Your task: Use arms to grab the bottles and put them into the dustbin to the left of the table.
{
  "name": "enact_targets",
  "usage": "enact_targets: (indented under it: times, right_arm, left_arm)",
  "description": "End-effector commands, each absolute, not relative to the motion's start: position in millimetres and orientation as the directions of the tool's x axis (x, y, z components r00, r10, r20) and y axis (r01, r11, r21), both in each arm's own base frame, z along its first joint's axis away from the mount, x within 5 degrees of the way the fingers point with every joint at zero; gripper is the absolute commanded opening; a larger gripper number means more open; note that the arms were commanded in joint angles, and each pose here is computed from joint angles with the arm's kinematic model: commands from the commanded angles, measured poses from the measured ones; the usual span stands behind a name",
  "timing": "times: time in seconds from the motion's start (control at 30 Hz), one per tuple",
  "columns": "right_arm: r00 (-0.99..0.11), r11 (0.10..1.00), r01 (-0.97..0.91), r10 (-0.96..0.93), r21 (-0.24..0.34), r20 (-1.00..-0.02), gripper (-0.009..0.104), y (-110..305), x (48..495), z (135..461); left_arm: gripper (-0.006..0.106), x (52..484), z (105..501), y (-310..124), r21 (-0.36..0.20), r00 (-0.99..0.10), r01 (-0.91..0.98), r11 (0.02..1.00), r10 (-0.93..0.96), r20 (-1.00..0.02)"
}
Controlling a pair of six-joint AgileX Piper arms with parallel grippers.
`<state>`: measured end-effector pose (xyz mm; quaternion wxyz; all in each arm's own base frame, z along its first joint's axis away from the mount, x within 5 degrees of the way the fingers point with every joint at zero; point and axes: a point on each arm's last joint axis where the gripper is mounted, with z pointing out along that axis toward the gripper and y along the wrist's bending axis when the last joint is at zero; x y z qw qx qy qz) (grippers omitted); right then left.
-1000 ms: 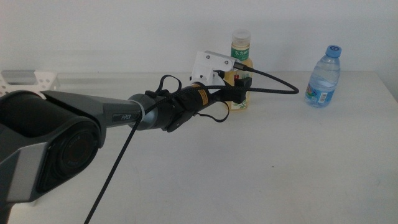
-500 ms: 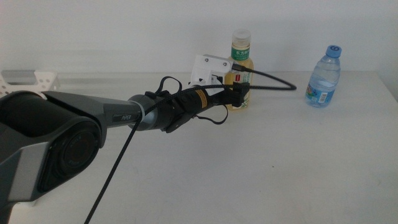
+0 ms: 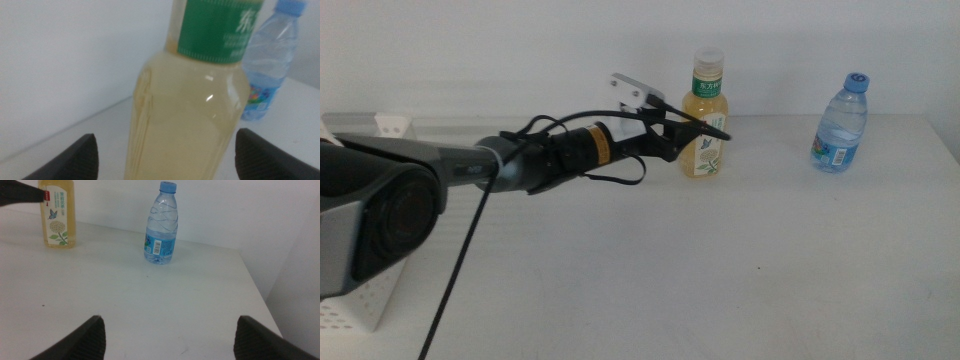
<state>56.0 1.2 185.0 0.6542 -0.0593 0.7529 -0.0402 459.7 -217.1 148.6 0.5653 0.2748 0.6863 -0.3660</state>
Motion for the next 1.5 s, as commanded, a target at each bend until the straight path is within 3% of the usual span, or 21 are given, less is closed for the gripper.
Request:
enact_targets:
  times: [0.0,0.5,0.63,1.03,1.2,1.37,1.4,1.47]
  right_arm:
    - [-0.027,0.987,-0.012,-0.158,-0.158,-0.987,0.067,0.5,54.5,196.1]
    - [-0.027,0.987,-0.012,-0.158,-0.158,-0.987,0.067,0.5,54.5,196.1]
    - [-0.027,0.987,-0.012,-0.158,-0.158,-0.987,0.067,0.5,54.5,196.1]
    - [-0.027,0.987,-0.012,-0.158,-0.158,-0.987,0.067,0.5,54.5,196.1]
    - [-0.027,0.987,-0.012,-0.158,-0.158,-0.987,0.067,0.5,54.5,196.1]
    - [-0.027,0.987,-0.012,-0.158,-0.158,-0.987,0.067,0.5,54.5,196.1]
    - [-0.027,0.987,-0.012,-0.158,-0.158,-0.987,0.067,0.5,54.5,196.1]
    - [-0.027,0.987,-0.012,-0.158,-0.158,-0.987,0.067,0.5,54.5,196.1]
  left_arm:
    - [0.09,456.9,196.9,-214.1,-0.15,-0.089,0.857,0.492,-0.146,-0.985]
    - [0.09,485.7,192.7,-228.7,-0.153,-0.119,0.898,0.412,-0.106,-0.987]
    - [0.09,490.9,190.2,-236.5,-0.185,-0.163,0.908,0.377,-0.091,-0.982]
    - [0.087,495.9,185.3,-238.6,-0.146,-0.149,0.896,0.419,-0.028,-0.989]
    - [0.069,496.8,184.0,-237.9,-0.129,-0.138,0.894,0.43,-0.011,-0.99]
    - [0.032,500.0,183.5,-231.9,-0.141,-0.15,0.884,0.445,-0.015,-0.989]
    - [0.016,501.9,183.5,-227.0,-0.148,-0.156,0.881,0.45,-0.018,-0.988]
    - [0.002,501.7,185.5,-224.1,-0.144,-0.158,0.885,0.444,-0.005,-0.987]
